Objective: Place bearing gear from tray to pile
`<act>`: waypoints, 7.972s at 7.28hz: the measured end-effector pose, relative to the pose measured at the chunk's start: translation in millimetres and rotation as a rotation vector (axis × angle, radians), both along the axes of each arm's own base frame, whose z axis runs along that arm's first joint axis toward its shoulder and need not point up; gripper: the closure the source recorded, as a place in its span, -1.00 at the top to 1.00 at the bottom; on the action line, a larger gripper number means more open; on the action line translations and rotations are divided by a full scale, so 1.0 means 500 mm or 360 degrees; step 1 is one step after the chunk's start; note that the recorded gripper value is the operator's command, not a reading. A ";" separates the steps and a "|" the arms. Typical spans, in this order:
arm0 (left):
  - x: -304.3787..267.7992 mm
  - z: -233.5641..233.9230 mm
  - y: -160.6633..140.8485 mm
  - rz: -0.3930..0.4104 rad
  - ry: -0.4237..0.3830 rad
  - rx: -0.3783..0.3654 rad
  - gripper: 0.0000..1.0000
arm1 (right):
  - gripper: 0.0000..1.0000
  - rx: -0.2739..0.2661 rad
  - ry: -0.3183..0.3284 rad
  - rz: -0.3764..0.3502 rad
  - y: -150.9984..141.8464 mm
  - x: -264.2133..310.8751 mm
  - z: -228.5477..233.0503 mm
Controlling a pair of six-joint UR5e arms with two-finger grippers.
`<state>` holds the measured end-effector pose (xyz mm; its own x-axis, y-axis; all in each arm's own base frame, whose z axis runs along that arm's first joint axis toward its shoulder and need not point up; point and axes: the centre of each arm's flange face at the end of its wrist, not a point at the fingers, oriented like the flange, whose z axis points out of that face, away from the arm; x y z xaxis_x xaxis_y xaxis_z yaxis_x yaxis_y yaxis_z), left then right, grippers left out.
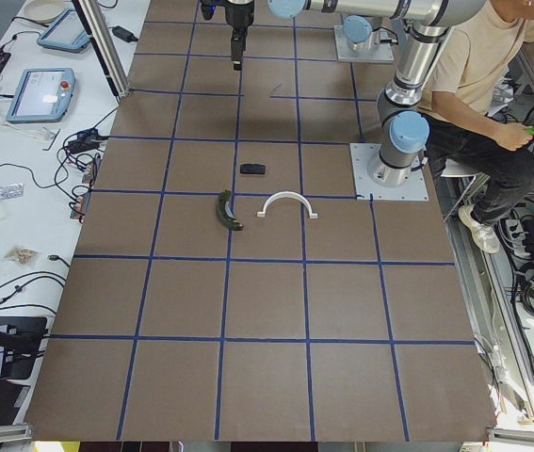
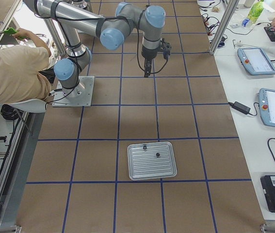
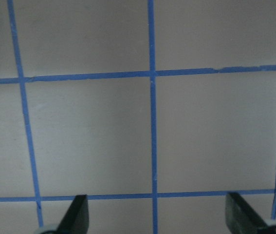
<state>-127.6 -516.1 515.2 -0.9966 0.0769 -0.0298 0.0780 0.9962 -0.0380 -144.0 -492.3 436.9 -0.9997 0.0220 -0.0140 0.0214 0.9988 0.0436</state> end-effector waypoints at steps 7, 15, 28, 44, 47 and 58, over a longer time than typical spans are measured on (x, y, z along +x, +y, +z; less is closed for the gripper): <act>0.000 0.000 -0.001 0.0031 0.0001 -0.0004 1.00 | 0.93 -0.0019 0.0137 0.0445 -0.051 -0.443 -0.237; 0.000 -0.001 0.000 0.0036 0.0003 0.0001 1.00 | 0.78 -0.0006 0.0101 0.0698 -0.113 -0.578 -0.451; 0.001 -0.001 0.000 0.0034 0.0001 0.0001 1.00 | -1.00 0.0022 0.0054 0.0682 -0.128 -0.594 -0.513; 0.002 0.001 -0.001 0.0029 0.0001 -0.0004 1.00 | -1.00 0.0099 -0.0094 -0.0002 -0.235 0.359 -0.262; 0.003 0.002 0.000 0.0030 0.0002 -0.0005 1.00 | -1.00 0.0038 -0.0075 -0.0196 -0.172 0.688 -0.292; 0.005 -0.167 -0.070 0.0027 0.0013 0.0244 1.00 | 1.00 -0.0003 -0.0153 -0.0302 0.019 1.114 -0.467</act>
<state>-124.9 -551.1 431.6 -0.9980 0.0628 -0.0107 0.0611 0.9916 0.1143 413.1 -482.6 203.2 -0.9716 0.2096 -0.1095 0.2049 0.9774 0.0524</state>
